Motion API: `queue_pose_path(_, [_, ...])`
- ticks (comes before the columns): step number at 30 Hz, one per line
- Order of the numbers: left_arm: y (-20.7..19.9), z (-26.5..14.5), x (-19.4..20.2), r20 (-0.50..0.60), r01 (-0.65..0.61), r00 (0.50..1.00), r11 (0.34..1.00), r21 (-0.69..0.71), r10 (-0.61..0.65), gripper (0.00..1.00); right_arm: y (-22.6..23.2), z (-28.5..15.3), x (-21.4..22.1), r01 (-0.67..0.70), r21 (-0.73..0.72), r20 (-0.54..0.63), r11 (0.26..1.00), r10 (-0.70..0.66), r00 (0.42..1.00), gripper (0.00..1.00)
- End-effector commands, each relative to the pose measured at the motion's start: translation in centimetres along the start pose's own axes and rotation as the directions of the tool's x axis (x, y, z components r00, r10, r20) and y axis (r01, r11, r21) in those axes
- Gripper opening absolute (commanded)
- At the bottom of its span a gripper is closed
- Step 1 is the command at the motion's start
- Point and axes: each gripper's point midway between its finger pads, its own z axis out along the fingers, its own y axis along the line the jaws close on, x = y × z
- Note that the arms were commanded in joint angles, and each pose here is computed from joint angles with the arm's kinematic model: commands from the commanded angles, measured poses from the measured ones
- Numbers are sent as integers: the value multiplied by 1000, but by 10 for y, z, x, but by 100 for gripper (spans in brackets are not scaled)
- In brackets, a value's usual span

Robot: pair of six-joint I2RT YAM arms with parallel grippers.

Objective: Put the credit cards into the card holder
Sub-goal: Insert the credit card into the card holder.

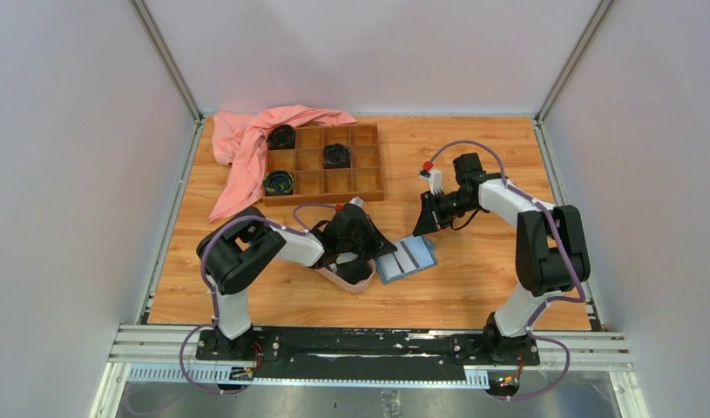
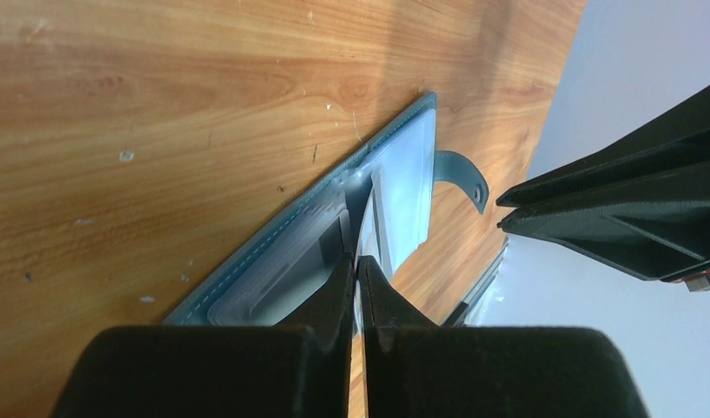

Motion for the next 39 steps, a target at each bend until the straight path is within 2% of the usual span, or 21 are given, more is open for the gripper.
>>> queue_pose_path(1, [41,8,11,-51,-32,998,991,-126,25,3,-3,5,6,-12,25,-31,1000,13,999,16])
queue_pose_path(20, [22,4,12,-81,-101,992,993,-65,96,29,6,2,2,41,6,-19,999,-40,999,23])
queue_pose_path(31, [23,-4,10,-75,-161,985,984,-77,155,39,13,0,0,117,14,-22,993,-117,993,30])
queue_pose_path(39, [19,-17,2,-42,-231,973,969,-90,228,40,21,-3,-2,172,10,-14,985,-172,985,32])
